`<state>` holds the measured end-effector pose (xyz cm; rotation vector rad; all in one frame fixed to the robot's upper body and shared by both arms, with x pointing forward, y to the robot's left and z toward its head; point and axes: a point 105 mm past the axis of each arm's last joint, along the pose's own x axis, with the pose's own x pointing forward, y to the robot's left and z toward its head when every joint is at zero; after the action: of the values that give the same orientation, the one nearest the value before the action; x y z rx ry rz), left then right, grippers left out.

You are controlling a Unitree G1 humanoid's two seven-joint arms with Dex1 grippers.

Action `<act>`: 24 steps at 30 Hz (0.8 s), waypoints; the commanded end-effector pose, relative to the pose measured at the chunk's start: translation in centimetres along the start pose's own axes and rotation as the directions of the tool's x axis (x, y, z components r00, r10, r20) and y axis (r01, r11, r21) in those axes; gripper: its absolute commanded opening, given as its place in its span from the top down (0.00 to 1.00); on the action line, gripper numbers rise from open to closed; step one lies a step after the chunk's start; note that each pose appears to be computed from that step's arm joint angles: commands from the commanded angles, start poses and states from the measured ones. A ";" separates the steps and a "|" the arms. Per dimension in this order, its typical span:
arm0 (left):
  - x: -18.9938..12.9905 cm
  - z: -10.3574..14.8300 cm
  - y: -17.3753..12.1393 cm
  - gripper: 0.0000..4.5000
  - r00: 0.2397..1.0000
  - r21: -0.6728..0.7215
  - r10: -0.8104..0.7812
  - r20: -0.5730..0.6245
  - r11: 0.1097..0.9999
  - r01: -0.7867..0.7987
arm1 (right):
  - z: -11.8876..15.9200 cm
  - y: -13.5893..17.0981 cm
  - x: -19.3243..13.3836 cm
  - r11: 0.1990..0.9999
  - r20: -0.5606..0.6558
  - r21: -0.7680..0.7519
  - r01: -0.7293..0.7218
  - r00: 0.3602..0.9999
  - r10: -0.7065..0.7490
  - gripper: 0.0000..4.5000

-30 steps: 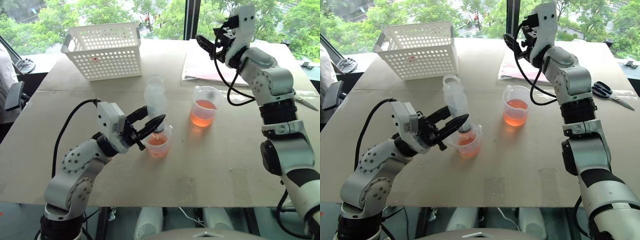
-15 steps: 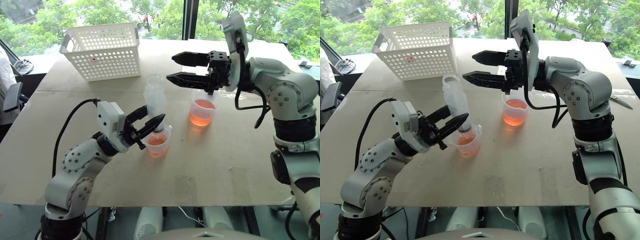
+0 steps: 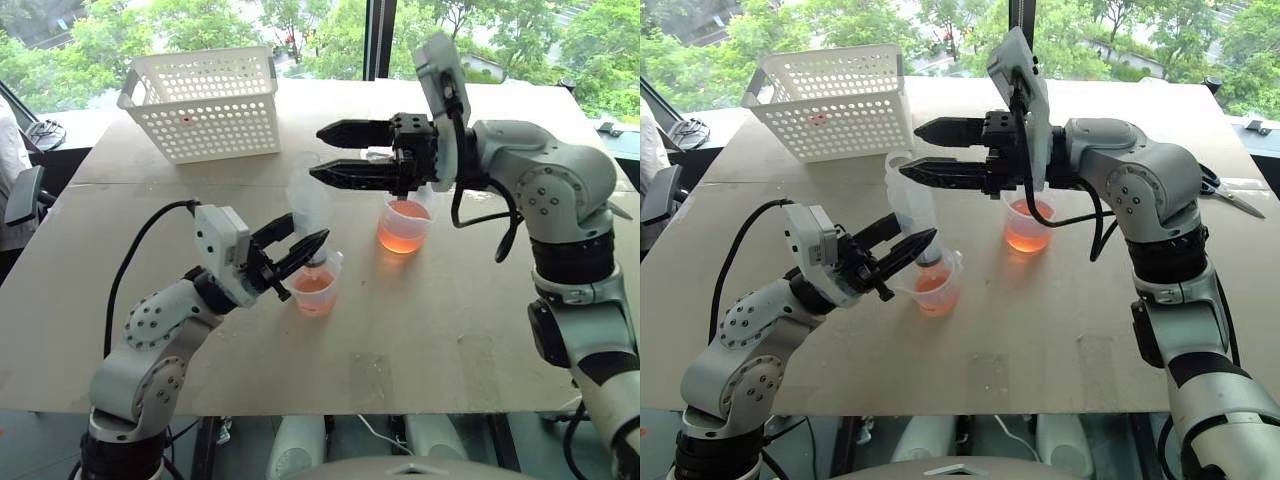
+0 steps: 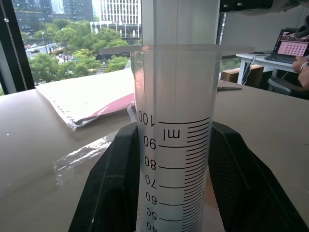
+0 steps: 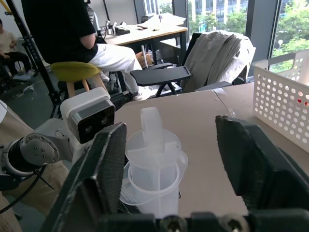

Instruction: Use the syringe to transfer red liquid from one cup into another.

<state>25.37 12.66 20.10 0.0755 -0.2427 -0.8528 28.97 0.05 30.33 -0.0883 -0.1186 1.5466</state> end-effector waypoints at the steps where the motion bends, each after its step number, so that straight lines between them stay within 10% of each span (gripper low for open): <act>1: 0.1 1.0 -0.7 0.68 0.999 0.034 -0.020 0.031 0.999 0.019 | 1.3 0.6 0.2 0.999 0.012 -0.051 -0.015 1.000 0.015 0.73; 4: 0.1 1.1 -0.7 0.68 0.999 0.033 -0.016 0.031 0.999 0.015 | 1.4 0.6 0.3 0.998 0.006 -0.053 -0.015 1.000 0.015 0.99; 24: 0.3 1.4 -1.0 0.68 0.999 0.023 -0.006 0.047 1.000 0.005 | 0.8 1.9 0.9 0.974 -0.085 -0.209 -0.085 0.994 0.068 0.99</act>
<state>25.48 12.65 19.82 0.0626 -0.2257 -0.8211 28.05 0.64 30.44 -0.2845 -0.1837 1.5537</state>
